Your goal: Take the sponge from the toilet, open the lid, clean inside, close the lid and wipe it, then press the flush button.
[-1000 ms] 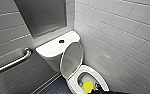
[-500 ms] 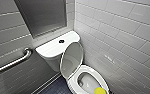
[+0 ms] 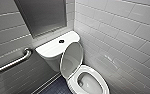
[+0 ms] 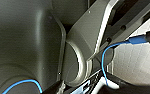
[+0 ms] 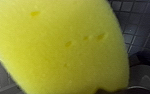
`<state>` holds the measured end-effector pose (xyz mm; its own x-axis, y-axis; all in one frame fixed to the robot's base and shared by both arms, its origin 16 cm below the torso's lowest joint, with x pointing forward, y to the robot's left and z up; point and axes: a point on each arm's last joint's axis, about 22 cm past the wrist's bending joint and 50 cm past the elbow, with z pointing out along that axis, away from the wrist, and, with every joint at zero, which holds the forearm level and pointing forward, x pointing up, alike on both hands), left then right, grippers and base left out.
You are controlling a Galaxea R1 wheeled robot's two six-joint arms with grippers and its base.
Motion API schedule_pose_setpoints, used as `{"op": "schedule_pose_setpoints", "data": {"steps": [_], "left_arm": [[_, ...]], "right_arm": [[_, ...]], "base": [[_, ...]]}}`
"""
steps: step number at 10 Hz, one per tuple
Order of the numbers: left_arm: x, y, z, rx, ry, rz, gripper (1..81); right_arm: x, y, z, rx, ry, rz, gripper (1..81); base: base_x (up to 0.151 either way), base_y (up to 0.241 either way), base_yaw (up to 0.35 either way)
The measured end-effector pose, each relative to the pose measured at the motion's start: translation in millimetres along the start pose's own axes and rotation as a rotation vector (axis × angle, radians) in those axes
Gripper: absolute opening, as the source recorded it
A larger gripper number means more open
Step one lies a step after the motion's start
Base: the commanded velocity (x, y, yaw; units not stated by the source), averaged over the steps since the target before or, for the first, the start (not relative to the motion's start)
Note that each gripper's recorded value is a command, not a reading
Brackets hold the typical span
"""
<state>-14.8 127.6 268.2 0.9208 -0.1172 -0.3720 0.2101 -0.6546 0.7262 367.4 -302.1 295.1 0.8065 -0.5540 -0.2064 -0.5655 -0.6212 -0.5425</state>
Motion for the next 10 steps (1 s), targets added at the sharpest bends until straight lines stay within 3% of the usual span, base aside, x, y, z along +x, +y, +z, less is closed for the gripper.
{"op": "schedule_pose_setpoints", "data": {"steps": [2,6,10], "left_arm": [[2,0,0,0.0,0.002,0.001,81.1],[7,4,4,-0.008,0.007,0.007,81.1],[8,5,4,-0.008,0.007,0.007,81.1]], "right_arm": [[0,13,-22,-0.022,0.002,0.013,1.0],[-7,-25,-48,0.052,-0.01,-0.011,1.0],[21,-84,-57,0.141,0.016,-0.089,1.0]], "base": [[0.0,0.0,0.0],[0.0,0.0,0.0],[0.0,0.0,0.0]]}}
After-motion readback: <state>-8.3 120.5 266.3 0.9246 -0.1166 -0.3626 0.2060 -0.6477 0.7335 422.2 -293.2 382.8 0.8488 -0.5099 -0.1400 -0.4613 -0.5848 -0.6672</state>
